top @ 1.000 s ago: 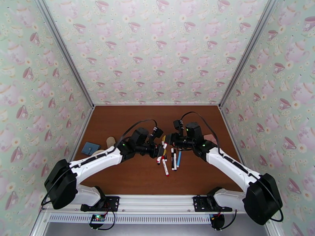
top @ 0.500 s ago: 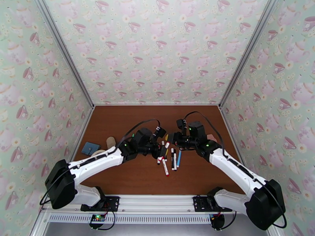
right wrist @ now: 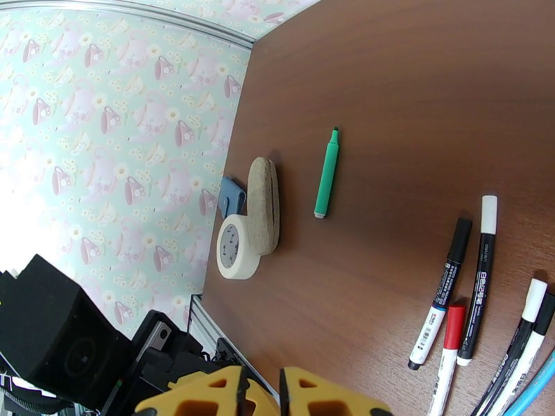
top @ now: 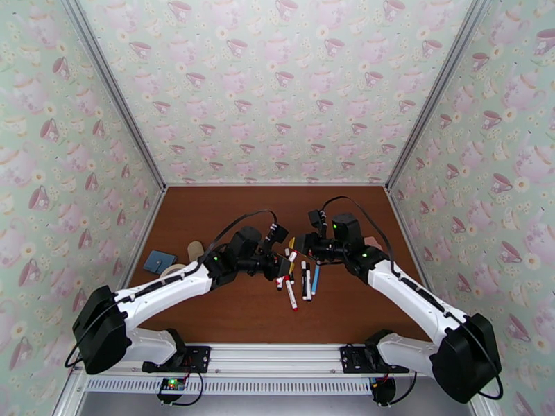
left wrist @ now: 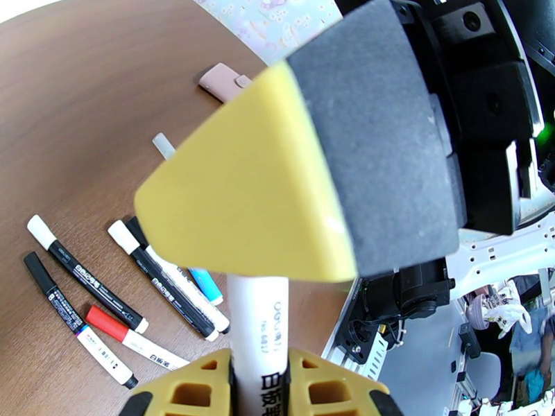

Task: Open the pen caps

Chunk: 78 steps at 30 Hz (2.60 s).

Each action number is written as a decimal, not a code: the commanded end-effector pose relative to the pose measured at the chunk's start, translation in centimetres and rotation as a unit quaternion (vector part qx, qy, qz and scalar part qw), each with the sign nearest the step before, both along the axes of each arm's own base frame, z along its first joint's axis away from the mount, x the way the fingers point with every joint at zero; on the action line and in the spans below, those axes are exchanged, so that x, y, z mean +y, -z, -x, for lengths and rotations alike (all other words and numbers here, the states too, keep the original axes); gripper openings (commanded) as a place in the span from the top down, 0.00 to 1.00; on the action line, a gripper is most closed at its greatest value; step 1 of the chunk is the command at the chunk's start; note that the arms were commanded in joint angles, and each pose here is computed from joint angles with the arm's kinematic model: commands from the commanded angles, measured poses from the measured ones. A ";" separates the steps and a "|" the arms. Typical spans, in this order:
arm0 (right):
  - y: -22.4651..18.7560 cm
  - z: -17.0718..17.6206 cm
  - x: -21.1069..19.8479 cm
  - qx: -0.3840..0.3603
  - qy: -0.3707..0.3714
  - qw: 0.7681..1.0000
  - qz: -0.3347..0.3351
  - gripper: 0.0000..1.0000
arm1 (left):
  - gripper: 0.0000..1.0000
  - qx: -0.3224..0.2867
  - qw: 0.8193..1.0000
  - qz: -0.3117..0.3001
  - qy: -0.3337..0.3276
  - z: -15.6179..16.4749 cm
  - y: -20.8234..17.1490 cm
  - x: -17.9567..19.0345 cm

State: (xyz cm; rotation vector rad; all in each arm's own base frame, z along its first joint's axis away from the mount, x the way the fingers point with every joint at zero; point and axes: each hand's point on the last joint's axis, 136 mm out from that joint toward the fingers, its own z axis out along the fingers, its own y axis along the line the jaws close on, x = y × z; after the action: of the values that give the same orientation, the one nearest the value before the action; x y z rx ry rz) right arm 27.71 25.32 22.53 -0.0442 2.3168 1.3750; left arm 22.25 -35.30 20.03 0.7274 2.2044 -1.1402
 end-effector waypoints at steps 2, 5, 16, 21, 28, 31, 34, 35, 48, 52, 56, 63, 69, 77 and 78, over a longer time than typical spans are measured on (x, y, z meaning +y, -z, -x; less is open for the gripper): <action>-0.6 -5.4 -3.7 -0.046 0.130 0.990 0.034 0.90 | 0.91 0.021 0.993 -0.116 -0.005 2.9 4.3 2.0; 0.3 -6.0 -4.3 -0.024 0.155 0.986 0.057 0.91 | 0.92 -0.027 0.986 -0.163 -0.036 2.4 4.6 2.5; -0.4 -6.2 -4.7 -0.040 0.154 0.986 0.056 0.92 | 0.94 -0.012 0.994 -0.109 0.000 3.5 3.4 0.7; 0.9 -6.2 -6.5 -0.038 0.153 0.983 0.089 0.92 | 0.94 -0.032 0.990 -0.127 -0.054 1.3 3.4 1.1; 3.0 -5.0 -9.7 -0.020 0.147 0.970 0.193 0.90 | 0.95 -0.033 0.982 -0.151 -0.112 -0.4 4.3 3.0; 5.0 -4.1 -10.7 0.006 0.133 0.961 0.241 0.90 | 0.96 -0.019 0.975 -0.165 -0.147 -1.5 4.7 4.9; 7.2 -3.2 -11.5 0.036 0.114 0.952 0.283 0.89 | 0.96 -0.008 0.969 -0.176 -0.175 -2.5 5.2 6.4; 8.0 -3.0 -11.8 0.046 0.110 0.947 0.297 0.89 | 0.96 -0.003 0.966 -0.181 -0.187 -2.9 5.5 7.0; 13.9 -5.3 -17.1 0.104 0.120 0.885 0.437 0.86 | 0.95 0.018 0.951 -0.198 -0.236 -6.1 7.5 10.0; 14.7 -6.9 -18.5 0.121 0.129 0.875 0.451 0.85 | 0.95 0.014 0.948 -0.208 -0.241 -7.0 8.1 10.8; 15.6 -8.1 -19.0 0.131 0.118 0.867 0.466 0.83 | 0.95 0.015 0.947 -0.208 -0.243 -7.6 8.3 10.8; 17.6 -9.2 -19.7 0.159 0.098 0.861 0.473 0.81 | 0.95 0.011 0.942 -0.220 -0.254 -8.7 8.2 11.6; 19.1 -9.0 -19.4 0.172 0.083 0.862 0.470 0.78 | 0.94 0.015 0.944 -0.214 -0.250 -9.0 8.5 11.4; 20.1 -9.3 -18.9 0.174 0.082 0.867 0.460 0.77 | 0.94 0.024 0.947 -0.208 -0.244 -9.0 9.1 11.0; 20.3 -9.3 -18.9 0.175 0.081 0.866 0.460 0.77 | 0.94 0.025 0.947 -0.209 -0.244 -9.0 9.2 11.0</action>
State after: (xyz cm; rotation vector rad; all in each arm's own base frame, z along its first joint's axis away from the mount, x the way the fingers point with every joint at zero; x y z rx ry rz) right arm 36.43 6.08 2.48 0.1311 2.9893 0.0629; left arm 30.71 -23.54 10.42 0.2551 2.5230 -0.4206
